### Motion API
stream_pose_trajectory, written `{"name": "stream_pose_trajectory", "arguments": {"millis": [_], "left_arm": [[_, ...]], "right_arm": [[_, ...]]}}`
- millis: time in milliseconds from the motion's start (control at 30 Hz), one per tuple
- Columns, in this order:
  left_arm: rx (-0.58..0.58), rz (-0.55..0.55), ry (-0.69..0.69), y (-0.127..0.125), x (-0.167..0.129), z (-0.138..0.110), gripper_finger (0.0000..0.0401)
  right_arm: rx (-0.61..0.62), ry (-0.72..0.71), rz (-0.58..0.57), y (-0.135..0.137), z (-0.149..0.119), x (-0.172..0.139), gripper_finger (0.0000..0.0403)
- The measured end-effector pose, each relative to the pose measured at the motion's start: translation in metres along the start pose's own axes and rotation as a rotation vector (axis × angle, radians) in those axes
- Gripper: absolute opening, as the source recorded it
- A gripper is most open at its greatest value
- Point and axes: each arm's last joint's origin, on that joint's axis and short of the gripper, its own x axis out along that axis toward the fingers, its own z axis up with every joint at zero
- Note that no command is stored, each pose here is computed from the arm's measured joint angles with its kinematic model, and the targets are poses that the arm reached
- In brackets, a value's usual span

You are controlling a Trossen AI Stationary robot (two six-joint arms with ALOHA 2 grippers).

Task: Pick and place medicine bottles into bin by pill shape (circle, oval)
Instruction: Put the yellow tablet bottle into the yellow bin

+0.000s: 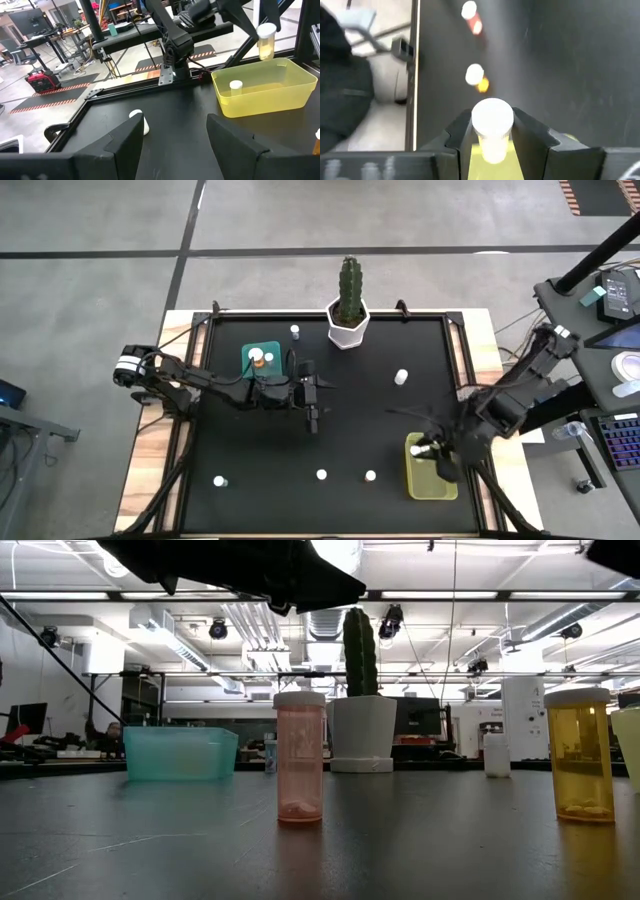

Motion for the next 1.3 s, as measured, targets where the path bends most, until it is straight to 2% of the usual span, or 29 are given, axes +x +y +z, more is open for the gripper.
{"name": "stream_pose_trajectory", "arguments": {"millis": [233,367,533,700,900,1067,1300], "left_arm": [[-0.006,0.002,-0.001,0.000,0.000,0.000,0.0201],[-0.006,0.007,0.001,0.000,0.000,0.000,0.0201],[-0.004,0.039,0.007,0.001,0.000,0.000,0.0201],[-0.003,0.047,0.009,0.001,0.000,0.000,0.0201],[-0.004,0.047,0.005,0.001,0.000,0.000,0.0201],[-0.003,0.047,0.005,0.001,0.000,0.000,0.0201],[-0.002,0.048,0.000,0.002,0.000,0.001,0.0201]], "right_arm": [[-0.009,0.088,-0.029,0.008,-0.038,0.000,0.0111],[0.004,0.059,-0.070,0.005,-0.059,0.006,0.0111],[-0.014,-0.022,-0.052,0.008,-0.080,0.015,0.0110],[-0.125,-0.062,-0.012,0.014,-0.100,0.030,0.0110],[-0.165,-0.107,-0.108,0.006,-0.118,0.050,0.0110],[-0.171,-0.149,-0.114,0.005,-0.130,0.065,0.0109],[-0.088,-0.147,-0.132,0.004,-0.138,0.078,0.0113]]}}
